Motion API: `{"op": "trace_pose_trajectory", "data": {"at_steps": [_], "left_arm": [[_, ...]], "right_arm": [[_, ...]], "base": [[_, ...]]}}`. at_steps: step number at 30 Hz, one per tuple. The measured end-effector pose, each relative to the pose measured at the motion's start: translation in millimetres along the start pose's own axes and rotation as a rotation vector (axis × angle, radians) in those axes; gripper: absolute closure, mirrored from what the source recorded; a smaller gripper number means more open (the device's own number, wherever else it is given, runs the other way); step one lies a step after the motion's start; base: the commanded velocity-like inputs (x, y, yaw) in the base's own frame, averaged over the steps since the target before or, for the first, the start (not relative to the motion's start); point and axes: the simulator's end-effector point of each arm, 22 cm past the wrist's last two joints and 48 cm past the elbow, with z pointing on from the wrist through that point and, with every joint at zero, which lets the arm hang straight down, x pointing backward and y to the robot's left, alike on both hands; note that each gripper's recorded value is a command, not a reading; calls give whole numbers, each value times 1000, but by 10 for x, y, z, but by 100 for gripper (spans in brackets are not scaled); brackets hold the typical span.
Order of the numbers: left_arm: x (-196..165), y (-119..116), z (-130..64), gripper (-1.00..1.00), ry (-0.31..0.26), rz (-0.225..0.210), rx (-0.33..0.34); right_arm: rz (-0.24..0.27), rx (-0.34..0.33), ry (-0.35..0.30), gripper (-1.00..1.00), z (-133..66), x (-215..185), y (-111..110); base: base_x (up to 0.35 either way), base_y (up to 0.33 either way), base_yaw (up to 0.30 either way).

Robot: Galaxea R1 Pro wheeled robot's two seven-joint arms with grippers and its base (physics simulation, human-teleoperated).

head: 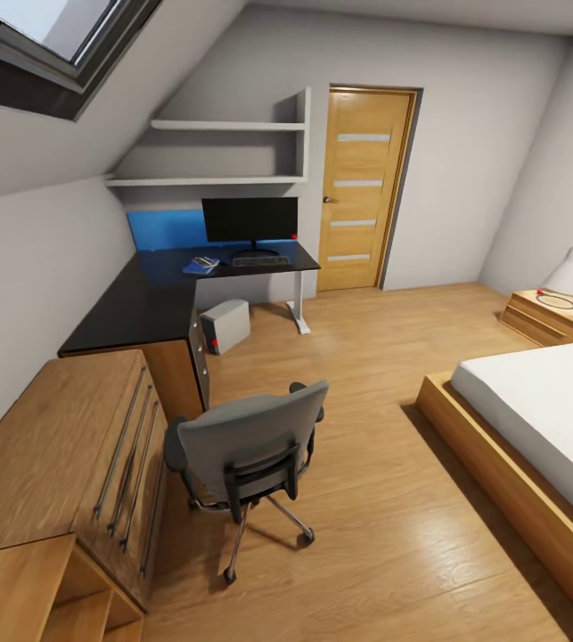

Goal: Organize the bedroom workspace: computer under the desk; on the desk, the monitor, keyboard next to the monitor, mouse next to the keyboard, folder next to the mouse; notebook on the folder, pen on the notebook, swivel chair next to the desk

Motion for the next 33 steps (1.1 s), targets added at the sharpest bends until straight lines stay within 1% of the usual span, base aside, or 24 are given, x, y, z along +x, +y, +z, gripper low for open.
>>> {"op": "trace_pose_trajectory", "data": {"at_steps": [27, 33], "left_arm": [[11, -25, 260, -100, -2, -1, -1], [18, -26, 324, -100, -3, 0, -1]], "right_arm": [[1, 1, -1, -100, 229, 120, 30], [2, 2, -2, -100, 283, 154, 37]], "base": [[0, 0, 0], [0, 0, 118]]}}
